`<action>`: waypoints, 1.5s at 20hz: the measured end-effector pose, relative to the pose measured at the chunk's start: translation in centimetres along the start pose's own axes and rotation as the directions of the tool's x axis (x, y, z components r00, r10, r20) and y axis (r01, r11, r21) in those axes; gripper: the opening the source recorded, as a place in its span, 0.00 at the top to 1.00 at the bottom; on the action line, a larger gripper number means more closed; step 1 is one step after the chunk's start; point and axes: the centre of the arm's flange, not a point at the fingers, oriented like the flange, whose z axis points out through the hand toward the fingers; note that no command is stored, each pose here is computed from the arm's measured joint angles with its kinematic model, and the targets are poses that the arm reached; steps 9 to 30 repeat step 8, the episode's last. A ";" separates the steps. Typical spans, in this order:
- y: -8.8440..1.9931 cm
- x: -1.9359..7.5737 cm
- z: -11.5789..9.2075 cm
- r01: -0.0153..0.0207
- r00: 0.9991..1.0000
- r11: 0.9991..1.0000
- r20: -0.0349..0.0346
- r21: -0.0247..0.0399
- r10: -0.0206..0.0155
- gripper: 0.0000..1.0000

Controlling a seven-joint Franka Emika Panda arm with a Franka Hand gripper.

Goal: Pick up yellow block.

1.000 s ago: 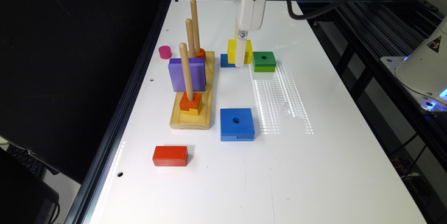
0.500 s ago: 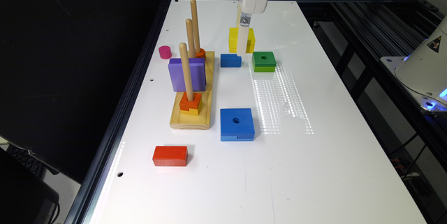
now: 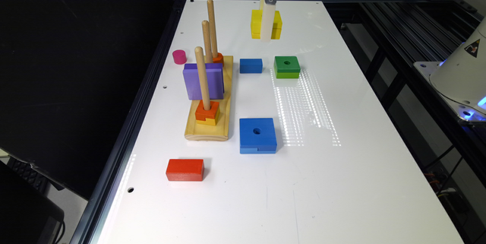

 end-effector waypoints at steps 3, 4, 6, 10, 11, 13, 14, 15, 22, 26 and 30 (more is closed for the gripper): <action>-0.2 0.13 -1.0 0.000 1.000 1.000 -0.005 0.005 0.000 1.00; -0.2 0.14 -1.8 0.000 1.000 1.000 -0.005 0.005 0.000 1.00; -0.2 0.05 -2.7 0.000 1.000 1.000 -0.003 0.003 0.000 1.00; -0.2 0.01 -2.9 0.000 1.000 1.000 -0.003 0.003 0.000 1.00; -0.2 0.01 -2.9 0.000 1.000 1.000 -0.003 0.003 0.000 1.00; -0.2 0.01 -2.9 0.000 1.000 1.000 -0.003 0.003 0.000 1.00; -0.2 0.01 -2.9 0.000 1.000 1.000 -0.003 0.003 0.000 1.00; -0.2 0.01 -2.9 0.000 1.000 1.000 -0.003 0.003 0.000 1.00; -0.2 0.01 -2.9 0.000 1.000 1.000 -0.003 0.003 0.000 1.00; -0.2 0.01 -2.9 0.000 1.000 1.000 -0.003 0.003 0.000 1.00; -0.2 0.01 -2.9 0.000 1.000 1.000 -0.003 0.003 0.000 1.00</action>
